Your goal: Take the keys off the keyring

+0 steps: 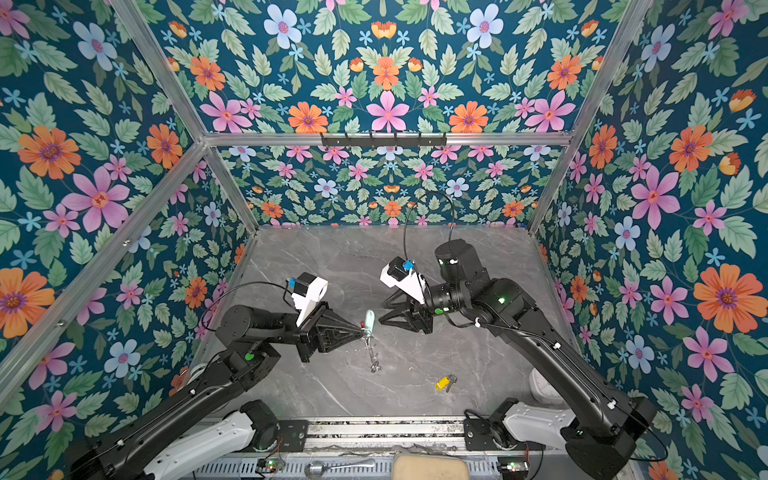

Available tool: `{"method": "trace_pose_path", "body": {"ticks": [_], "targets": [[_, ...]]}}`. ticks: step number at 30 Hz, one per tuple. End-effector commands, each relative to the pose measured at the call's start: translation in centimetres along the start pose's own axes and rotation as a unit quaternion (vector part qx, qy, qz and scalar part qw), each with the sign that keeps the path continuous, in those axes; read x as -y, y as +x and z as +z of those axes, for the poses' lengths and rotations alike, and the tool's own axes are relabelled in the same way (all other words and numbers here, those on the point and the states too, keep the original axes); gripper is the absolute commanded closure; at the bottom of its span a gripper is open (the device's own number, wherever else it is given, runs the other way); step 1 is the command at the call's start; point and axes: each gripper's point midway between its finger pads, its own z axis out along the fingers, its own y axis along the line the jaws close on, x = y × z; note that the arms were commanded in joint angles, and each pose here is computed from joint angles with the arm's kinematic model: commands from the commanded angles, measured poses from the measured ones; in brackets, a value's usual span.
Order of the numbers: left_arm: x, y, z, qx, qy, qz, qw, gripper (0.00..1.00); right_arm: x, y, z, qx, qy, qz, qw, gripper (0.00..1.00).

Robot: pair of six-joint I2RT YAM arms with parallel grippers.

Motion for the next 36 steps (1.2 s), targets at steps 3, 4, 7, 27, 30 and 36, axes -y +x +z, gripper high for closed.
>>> {"method": "trace_pose_path", "body": {"ticks": [3, 4, 7, 27, 30, 36], "targets": [[0.0, -0.5, -0.1, -0.003, -0.023, 0.032, 0.999, 1.00, 1.4, -0.1, -1.0, 0.033, 0.071, 0.000, 0.997, 0.49], [0.0, -0.5, -0.1, -0.002, -0.024, 0.033, 0.999, 1.00, 1.5, -0.4, -1.4, 0.051, 0.083, -0.006, 0.995, 0.46], [-0.3, -0.7, -0.2, 0.001, -0.033, 0.034, 0.999, 1.00, 0.9, -1.2, -2.5, 0.100, 0.098, -0.017, 0.990, 0.42], [-0.6, -1.2, -0.2, 0.013, -0.040, 0.048, 0.998, 1.00, -6.3, -4.6, -3.2, 0.198, -0.107, -0.050, 0.973, 0.35], [-0.6, -1.2, -0.2, 0.013, -0.037, 0.051, 0.998, 1.00, -7.2, -4.1, -2.7, 0.185, -0.121, -0.056, 0.974, 0.37], [-0.4, -1.3, -0.2, 0.019, -0.032, 0.059, 0.998, 1.00, -6.7, -4.1, -1.7, 0.177, -0.111, -0.048, 0.977, 0.40]]}}
